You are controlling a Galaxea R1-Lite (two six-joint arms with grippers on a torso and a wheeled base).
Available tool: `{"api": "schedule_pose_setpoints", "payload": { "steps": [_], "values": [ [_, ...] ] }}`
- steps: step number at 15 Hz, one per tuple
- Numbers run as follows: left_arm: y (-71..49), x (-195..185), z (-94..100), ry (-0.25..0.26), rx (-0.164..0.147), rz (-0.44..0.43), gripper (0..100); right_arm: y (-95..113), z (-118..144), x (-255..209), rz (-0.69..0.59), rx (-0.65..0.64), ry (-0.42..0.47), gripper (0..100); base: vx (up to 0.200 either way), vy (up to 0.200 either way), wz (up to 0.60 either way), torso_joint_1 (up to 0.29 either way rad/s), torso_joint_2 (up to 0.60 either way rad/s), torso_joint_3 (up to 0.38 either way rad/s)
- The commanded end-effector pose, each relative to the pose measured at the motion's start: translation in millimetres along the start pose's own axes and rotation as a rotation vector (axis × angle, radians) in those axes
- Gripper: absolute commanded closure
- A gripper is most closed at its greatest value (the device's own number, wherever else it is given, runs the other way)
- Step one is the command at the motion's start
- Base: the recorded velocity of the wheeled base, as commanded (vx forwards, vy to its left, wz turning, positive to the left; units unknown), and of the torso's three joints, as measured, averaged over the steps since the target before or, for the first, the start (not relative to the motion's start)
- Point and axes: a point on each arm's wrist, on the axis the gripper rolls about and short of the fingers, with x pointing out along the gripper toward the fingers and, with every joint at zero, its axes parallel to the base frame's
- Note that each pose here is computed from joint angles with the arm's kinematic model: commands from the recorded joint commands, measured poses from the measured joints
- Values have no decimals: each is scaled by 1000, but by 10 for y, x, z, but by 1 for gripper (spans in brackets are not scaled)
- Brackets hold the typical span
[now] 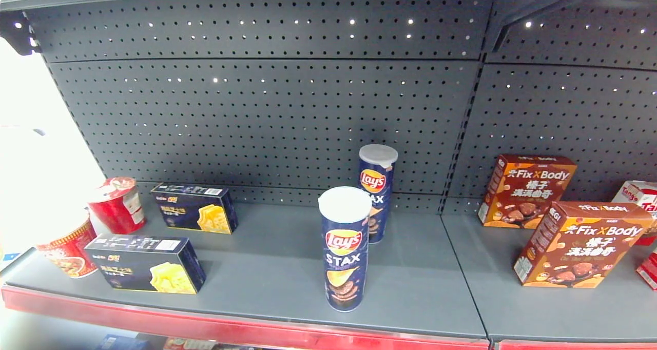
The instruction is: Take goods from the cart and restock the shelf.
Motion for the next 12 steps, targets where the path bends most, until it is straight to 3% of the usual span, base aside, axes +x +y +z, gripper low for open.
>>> {"api": "schedule_pose_setpoints", "payload": {
  "steps": [1, 3, 7, 12],
  "values": [
    [31, 453, 647, 129, 21, -197, 0, 0, 1, 2, 1, 0, 2, 0, 0, 0, 0, 0, 0, 0],
    [-20, 722, 721, 219, 33, -232, 0, 0, 1, 2, 1, 0, 2, 0, 0, 0, 0, 0, 0, 0],
    [-142, 1477, 927, 321, 37, -239, 0, 0, 1, 2, 1, 0, 2, 0, 0, 0, 0, 0, 0, 0],
    [-365, 2278, 549, 505, 61, -262, 0, 0, 1, 2, 1, 0, 2, 0, 0, 0, 0, 0, 0, 0]
  ]
}}
